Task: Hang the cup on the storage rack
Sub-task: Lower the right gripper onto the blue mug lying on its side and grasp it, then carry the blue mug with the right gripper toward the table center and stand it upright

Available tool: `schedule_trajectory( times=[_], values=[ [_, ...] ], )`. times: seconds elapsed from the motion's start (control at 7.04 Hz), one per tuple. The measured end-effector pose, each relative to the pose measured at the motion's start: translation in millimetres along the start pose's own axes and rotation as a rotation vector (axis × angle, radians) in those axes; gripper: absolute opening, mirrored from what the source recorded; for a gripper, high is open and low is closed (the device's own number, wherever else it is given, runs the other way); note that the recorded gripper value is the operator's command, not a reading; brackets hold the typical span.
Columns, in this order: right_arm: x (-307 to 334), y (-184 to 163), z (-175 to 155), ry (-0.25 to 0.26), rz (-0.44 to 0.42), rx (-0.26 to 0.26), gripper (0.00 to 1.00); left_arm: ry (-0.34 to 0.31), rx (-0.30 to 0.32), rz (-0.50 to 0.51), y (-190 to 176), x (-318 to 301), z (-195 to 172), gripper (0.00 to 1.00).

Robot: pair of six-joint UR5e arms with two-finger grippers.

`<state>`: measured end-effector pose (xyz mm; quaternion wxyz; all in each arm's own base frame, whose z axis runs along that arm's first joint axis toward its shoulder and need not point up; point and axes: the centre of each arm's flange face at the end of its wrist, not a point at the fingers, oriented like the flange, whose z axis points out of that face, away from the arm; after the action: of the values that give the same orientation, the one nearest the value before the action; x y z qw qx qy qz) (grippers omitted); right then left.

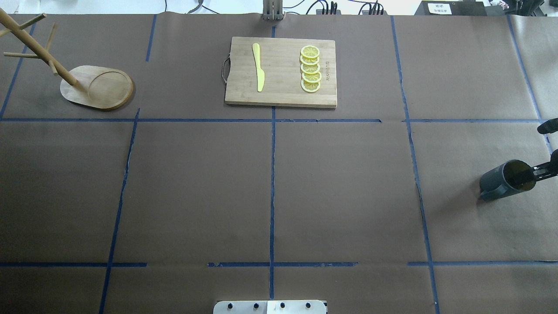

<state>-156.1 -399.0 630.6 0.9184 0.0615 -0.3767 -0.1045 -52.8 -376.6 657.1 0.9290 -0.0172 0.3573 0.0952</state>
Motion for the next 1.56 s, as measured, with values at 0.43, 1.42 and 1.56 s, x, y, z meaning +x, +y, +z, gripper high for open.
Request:
schedule_trajectory(
  times=[0.43, 1.42, 1.56],
  values=[
    [-10, -2, -4, -0.022, -0.008, 0.002, 0.00, -0.001, 0.002, 0.001, 0, 1, -1, 1.00],
    [-312, -156, -72, -0.099, -0.147, 0.037, 0.00, -0.001, 0.012, 0.009, -1, 4, -5, 1.00],
    [-375, -173, -82, -0.053, -0.128, 0.033, 0.00, -0.001, 0.013, 0.011, -1, 5, -5, 1.00]
  ],
)
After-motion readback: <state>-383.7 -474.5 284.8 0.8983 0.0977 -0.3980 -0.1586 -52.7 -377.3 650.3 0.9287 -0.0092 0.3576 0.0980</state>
